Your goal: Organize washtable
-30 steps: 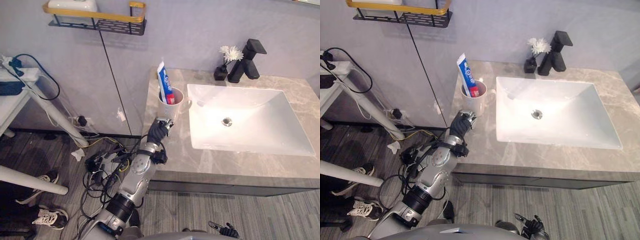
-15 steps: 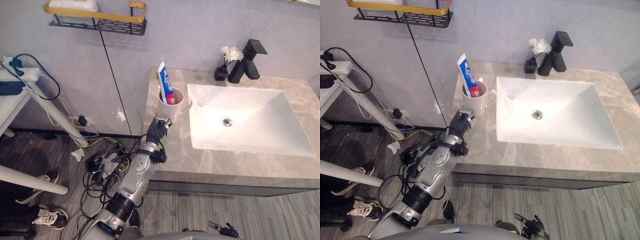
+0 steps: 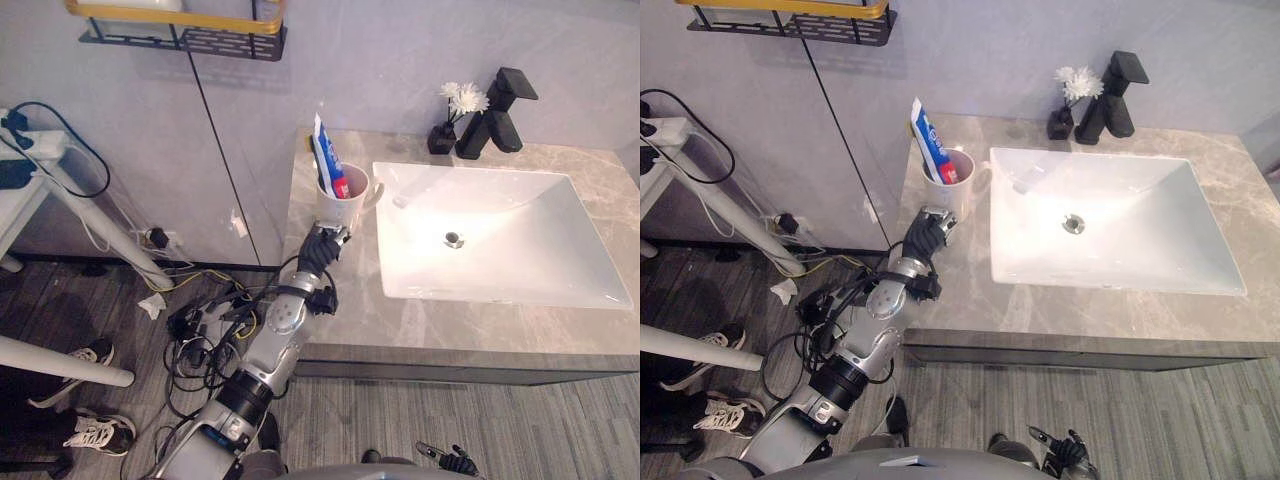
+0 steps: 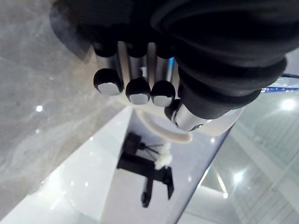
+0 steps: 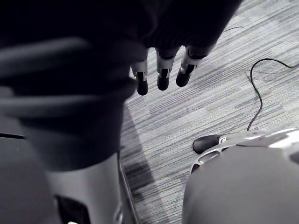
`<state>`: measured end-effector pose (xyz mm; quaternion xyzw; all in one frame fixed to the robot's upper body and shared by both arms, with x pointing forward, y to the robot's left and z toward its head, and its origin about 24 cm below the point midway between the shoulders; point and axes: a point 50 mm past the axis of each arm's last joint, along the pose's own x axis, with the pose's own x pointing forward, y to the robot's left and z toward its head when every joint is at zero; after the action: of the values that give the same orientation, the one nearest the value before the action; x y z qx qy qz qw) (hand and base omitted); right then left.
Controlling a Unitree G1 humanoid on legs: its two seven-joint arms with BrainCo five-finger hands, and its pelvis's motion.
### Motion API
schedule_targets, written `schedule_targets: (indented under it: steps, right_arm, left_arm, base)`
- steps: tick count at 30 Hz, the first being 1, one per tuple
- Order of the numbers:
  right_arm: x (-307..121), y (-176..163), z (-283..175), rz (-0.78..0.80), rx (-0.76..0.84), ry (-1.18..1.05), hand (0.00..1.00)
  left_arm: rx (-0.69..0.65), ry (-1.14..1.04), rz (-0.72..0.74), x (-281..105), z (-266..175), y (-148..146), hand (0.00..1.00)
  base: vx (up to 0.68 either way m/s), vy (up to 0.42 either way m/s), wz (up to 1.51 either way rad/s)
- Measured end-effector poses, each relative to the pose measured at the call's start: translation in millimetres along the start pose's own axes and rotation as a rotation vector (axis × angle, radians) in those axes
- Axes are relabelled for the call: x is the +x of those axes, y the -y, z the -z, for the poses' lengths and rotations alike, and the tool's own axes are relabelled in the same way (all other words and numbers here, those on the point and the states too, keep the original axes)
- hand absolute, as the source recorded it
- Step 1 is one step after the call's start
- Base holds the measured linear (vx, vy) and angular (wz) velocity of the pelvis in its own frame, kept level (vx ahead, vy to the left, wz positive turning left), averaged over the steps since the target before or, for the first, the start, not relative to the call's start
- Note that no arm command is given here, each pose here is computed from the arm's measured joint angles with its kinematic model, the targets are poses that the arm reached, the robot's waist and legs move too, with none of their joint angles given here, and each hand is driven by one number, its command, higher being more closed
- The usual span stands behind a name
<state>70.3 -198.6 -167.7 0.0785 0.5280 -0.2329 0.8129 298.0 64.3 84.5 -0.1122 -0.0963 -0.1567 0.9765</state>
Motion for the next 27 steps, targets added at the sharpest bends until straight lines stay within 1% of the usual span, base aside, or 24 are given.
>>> schedule_targets:
  steps: [7,12,16,24,27]
  right_arm:
    - [1,-2,-3,-0.001,0.010,0.005,0.00]
    - [1,-3,-5,-0.005,0.014,0.012,0.00]
    - [2,-3,-8,-0.008,0.029,0.017,0.00]
    - [2,-3,-10,-0.006,0.047,0.022,0.00]
    - [3,-4,-12,-0.010,0.047,0.027,0.00]
  left_arm:
    - [0.033,0.019,-0.018,7,-5,-3,1.00]
    - [0.049,0.060,-0.094,12,-16,-19,1.00]
    - [0.054,0.100,-0.132,18,-27,-25,1.00]
    - [0.108,0.158,-0.144,27,-43,-28,1.00]
    - [0.110,0.171,-0.181,32,-48,-35,1.00]
  base:
    - [0.00,0.006,-0.06]
    - [-0.02,0.022,-0.20]
    - [-0.01,0.004,-0.01]
    - [0.03,-0.008,0.02]
    - [0.00,-0.003,-0.02]
